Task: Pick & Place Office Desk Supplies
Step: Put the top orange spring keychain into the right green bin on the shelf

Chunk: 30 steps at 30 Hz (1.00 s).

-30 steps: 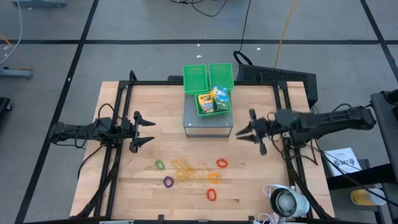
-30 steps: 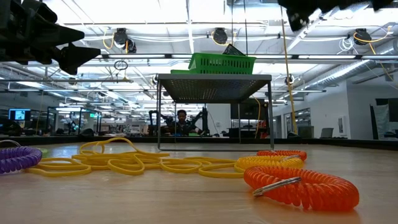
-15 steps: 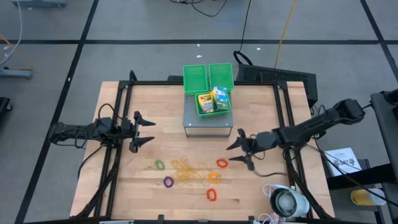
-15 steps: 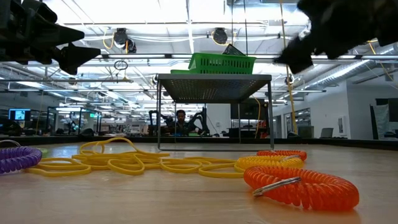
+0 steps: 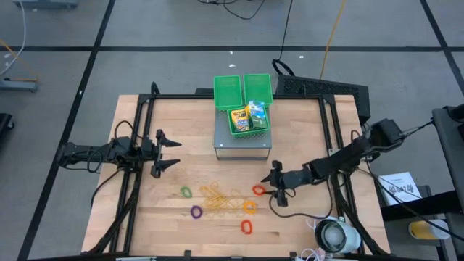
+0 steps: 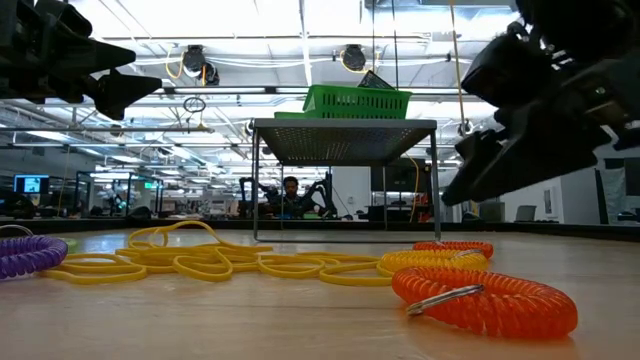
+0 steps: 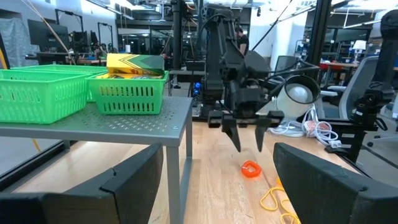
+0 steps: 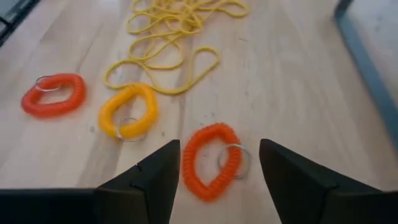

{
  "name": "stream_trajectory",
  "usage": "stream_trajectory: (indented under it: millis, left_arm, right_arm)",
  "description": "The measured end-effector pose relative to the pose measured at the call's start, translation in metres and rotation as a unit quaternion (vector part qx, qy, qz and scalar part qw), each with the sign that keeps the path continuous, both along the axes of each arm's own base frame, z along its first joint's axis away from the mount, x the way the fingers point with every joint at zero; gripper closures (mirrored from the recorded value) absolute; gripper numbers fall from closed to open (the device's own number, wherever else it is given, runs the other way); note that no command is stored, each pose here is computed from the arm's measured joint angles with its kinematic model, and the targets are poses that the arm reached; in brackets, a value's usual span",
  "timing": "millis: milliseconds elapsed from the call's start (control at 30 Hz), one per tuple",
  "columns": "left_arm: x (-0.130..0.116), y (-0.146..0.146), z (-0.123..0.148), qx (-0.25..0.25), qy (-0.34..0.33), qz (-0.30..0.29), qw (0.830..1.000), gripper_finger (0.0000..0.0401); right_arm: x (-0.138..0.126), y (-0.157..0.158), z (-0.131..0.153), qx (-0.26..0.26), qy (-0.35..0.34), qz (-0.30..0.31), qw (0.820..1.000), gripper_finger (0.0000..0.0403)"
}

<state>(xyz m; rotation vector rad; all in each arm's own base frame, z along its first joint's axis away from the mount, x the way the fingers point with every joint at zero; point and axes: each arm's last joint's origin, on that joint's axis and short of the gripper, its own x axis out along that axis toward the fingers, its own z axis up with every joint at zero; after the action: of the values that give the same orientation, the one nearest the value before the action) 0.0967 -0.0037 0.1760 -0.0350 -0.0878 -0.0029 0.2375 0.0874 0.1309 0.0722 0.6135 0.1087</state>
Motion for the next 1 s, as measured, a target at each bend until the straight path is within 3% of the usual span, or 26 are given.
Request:
stream_trajectory:
  millis: [333, 600, 767, 1000]
  left_arm:
    - [0.000, 0.000, 0.000, 0.000, 0.000, 0.000, 1.000, 0.0091]
    - [0.000, 0.000, 0.000, 0.000, 0.000, 0.000, 1.000, 0.0091]
    - [0.000, 0.000, 0.000, 0.000, 0.000, 0.000, 1.000, 0.0091]
    - [0.000, 0.000, 0.000, 0.000, 0.000, 0.000, 1.000, 0.0091]
  right_arm:
    - [0.015, 0.005, -0.023, -0.024, 0.051, -0.001, 0.998, 0.0195]
    - [0.018, -0.002, -0.040, -0.036, 0.087, -0.055, 0.994, 0.0204]
    - [0.017, -0.003, -0.042, -0.037, 0.097, -0.055, 0.993, 0.0247]
    - [0.017, -0.004, -0.039, -0.054, 0.091, -0.033, 0.994, 0.0352]
